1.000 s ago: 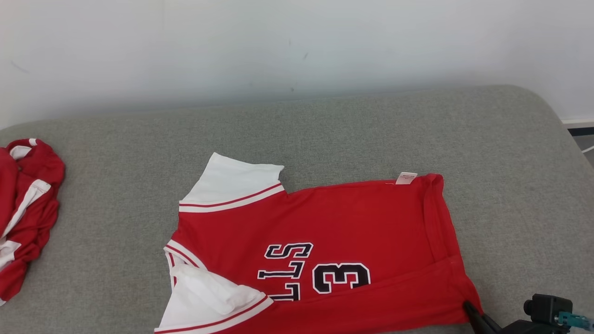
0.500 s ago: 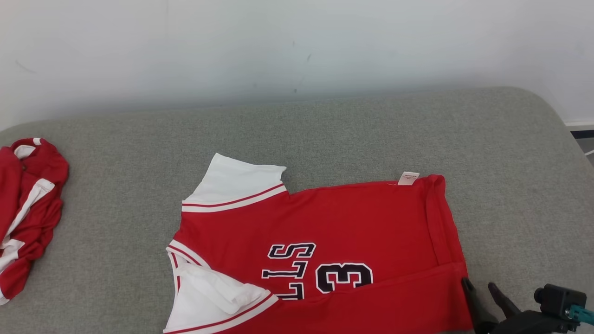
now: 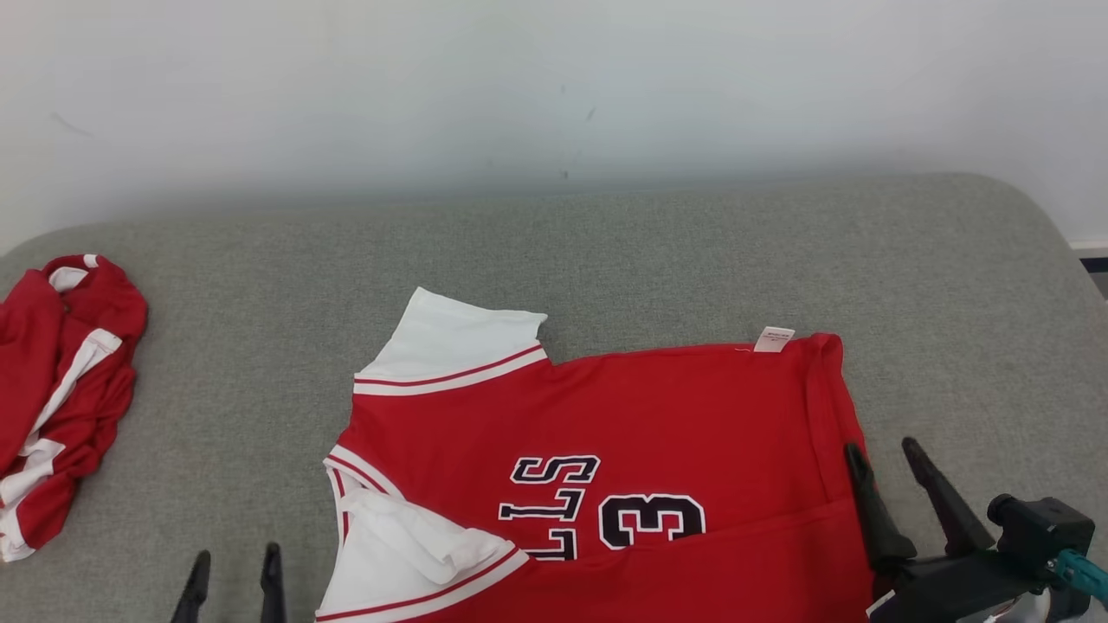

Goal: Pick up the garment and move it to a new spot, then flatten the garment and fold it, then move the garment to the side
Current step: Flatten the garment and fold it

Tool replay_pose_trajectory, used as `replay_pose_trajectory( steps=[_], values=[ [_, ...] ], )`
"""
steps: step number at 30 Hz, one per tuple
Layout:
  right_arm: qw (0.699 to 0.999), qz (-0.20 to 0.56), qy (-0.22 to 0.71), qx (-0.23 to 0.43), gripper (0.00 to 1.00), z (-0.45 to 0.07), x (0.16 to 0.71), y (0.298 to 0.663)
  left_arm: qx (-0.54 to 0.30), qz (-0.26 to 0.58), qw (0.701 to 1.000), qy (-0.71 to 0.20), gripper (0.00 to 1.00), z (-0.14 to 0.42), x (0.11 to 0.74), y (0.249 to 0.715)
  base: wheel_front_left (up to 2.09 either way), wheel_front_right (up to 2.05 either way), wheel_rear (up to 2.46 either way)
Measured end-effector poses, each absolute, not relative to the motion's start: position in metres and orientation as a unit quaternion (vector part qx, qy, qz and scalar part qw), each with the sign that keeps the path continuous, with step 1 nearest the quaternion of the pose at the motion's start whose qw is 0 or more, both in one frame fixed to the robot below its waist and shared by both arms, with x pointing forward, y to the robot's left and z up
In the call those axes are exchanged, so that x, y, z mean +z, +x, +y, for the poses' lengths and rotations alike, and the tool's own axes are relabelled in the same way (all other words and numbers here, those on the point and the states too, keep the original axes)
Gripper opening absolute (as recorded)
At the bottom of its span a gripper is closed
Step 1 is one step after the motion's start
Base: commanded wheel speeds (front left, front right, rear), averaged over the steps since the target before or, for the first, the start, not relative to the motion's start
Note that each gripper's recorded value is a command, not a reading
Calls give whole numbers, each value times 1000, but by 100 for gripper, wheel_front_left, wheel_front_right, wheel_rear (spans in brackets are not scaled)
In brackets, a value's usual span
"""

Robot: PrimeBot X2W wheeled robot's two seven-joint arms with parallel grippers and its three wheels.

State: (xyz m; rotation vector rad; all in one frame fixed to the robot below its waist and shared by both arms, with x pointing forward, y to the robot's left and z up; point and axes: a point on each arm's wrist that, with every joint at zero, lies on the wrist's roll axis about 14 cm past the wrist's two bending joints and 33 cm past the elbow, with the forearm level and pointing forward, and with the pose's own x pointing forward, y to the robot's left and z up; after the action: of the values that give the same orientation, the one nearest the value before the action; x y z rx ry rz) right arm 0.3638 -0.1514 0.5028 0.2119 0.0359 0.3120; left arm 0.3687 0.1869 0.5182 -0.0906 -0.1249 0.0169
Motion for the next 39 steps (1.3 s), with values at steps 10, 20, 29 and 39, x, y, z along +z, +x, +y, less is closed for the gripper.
replay_pose_trajectory(
  steps=[10,20,29,39],
  values=[
    [986,-24,73,147,100,-150,510,370,17,-107,992,-58,100,186,547,382,0,0,0],
    [991,-39,56,114,100,-167,517,385,-88,-118,988,-53,100,151,560,437,0,0,0],
    [995,-55,48,73,100,-187,530,410,-198,-79,976,-44,100,101,586,513,0,0,0],
    [997,-39,45,48,100,-196,522,444,-262,46,963,-43,100,67,544,576,0,0,0]
  ],
)
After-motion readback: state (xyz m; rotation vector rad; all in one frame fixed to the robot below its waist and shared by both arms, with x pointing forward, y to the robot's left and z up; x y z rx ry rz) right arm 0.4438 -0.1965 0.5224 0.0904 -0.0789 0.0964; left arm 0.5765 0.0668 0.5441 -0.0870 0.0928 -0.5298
